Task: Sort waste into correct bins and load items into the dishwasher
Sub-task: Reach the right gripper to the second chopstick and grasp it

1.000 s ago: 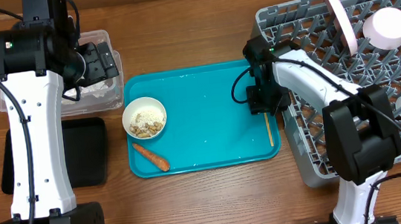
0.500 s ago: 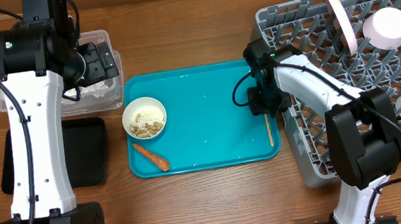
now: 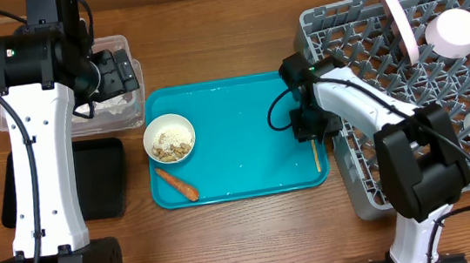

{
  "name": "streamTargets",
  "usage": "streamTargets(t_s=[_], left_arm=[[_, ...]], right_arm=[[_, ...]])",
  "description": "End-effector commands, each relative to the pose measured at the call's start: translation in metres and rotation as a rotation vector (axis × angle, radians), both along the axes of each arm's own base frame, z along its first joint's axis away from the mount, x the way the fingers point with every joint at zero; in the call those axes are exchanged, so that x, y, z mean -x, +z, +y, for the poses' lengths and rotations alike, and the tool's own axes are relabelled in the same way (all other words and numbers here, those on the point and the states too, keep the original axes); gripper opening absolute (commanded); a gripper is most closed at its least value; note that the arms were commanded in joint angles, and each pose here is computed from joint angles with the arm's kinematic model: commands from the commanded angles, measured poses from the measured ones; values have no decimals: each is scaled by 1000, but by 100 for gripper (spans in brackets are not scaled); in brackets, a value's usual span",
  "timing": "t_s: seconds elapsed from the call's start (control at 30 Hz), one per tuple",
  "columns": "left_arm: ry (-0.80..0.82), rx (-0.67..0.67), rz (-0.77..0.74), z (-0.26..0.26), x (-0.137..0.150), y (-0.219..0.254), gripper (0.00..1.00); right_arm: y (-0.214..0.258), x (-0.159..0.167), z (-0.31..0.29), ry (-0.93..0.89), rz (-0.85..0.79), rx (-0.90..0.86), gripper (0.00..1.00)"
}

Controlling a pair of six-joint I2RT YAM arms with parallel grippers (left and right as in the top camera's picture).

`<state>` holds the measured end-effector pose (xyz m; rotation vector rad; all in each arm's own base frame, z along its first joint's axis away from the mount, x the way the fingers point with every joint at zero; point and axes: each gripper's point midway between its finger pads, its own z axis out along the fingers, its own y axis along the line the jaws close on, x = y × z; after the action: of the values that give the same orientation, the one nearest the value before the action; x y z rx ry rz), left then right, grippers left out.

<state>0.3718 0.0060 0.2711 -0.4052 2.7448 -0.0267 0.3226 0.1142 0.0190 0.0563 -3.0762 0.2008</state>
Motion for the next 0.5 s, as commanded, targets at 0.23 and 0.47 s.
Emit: streamTargets(t_s=[0.23, 0.47], left_arm=[[2, 10, -12, -2, -2, 3, 95], [3, 10, -14, -2, -2, 3, 95]], right_arm=[[18, -28, 5, -14, -90, 28, 42], [17, -24, 23, 26, -87, -9, 43]])
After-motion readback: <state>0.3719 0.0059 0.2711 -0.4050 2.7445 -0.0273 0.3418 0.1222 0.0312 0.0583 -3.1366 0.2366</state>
